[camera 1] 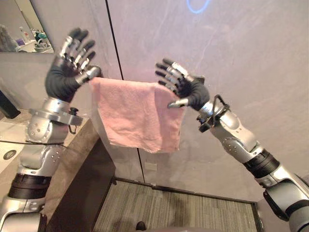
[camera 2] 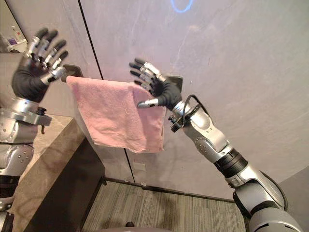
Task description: Organize washtable
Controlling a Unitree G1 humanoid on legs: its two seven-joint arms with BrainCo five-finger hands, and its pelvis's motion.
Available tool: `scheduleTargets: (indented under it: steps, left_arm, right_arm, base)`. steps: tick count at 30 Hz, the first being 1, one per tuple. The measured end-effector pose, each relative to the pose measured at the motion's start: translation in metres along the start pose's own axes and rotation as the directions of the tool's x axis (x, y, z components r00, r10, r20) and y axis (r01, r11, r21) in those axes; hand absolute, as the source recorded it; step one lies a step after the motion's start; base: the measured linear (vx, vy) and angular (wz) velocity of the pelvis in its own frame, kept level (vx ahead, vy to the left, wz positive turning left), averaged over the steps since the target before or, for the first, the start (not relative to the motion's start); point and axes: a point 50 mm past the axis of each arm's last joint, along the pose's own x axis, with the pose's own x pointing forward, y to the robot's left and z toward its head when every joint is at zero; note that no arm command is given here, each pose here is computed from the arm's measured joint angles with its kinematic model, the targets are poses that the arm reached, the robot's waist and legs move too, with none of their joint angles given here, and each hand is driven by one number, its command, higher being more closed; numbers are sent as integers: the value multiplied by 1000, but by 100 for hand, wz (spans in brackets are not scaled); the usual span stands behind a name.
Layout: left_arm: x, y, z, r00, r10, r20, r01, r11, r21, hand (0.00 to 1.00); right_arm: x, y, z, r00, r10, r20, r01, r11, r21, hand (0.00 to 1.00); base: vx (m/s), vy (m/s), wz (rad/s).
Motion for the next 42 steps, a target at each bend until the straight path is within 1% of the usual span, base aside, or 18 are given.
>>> scheduleTargets:
  steps: [2,5,7,12,17,23,30,34,39,41,42]
  left_arm:
    - [-13,-5,-17,995,-33,-93,28,998,-50,0]
    - [-27,-11,-33,980,-88,-177,69,992,-108,0]
    - [-33,-11,-37,974,-101,-201,77,989,-126,0]
    - [-52,-20,-54,940,-174,-293,109,968,-226,0]
    - [-62,-23,-61,922,-200,-331,110,956,-270,0]
    - [-62,-26,-76,899,-219,-380,107,950,-294,0]
    - [-35,-14,-86,904,-161,-395,67,968,-242,0]
    - [-14,-10,-78,927,-137,-350,65,976,-210,0]
    - [-11,4,-80,935,-47,-352,-14,986,-169,0]
    - [-14,14,-84,935,28,-353,-92,982,-166,0]
    - [-14,15,-85,935,43,-351,-108,980,-169,0]
  right_arm:
    - [0,3,-15,999,7,-51,-6,1000,24,0]
    - [0,6,-24,995,29,-93,-26,999,42,0]
    - [0,9,-27,993,48,-112,-43,998,49,0]
    - [-1,12,-31,988,86,-128,-77,994,73,0]
    - [-6,13,-36,986,92,-140,-79,992,95,0]
    - [-10,16,-44,980,100,-170,-82,991,109,0]
    - [-7,5,-53,981,20,-191,2,994,113,0]
    - [0,-7,-38,991,-39,-131,52,994,94,0]
    - [0,-18,-31,990,-105,-95,114,989,93,0]
    - [-2,-20,-32,988,-131,-79,140,983,118,0]
    - [-4,-20,-33,987,-140,-77,149,981,127,0]
  base:
    - [-36,7,1]
    - [-35,8,4]
    - [-31,12,5]
    - [-9,6,2]
    - [26,-7,0]
    - [36,-14,1]
    - [0,-3,1]
    - [-23,-4,-7]
    - [-5,3,-8]
    - [2,-9,-15]
    - [1,-10,-11]
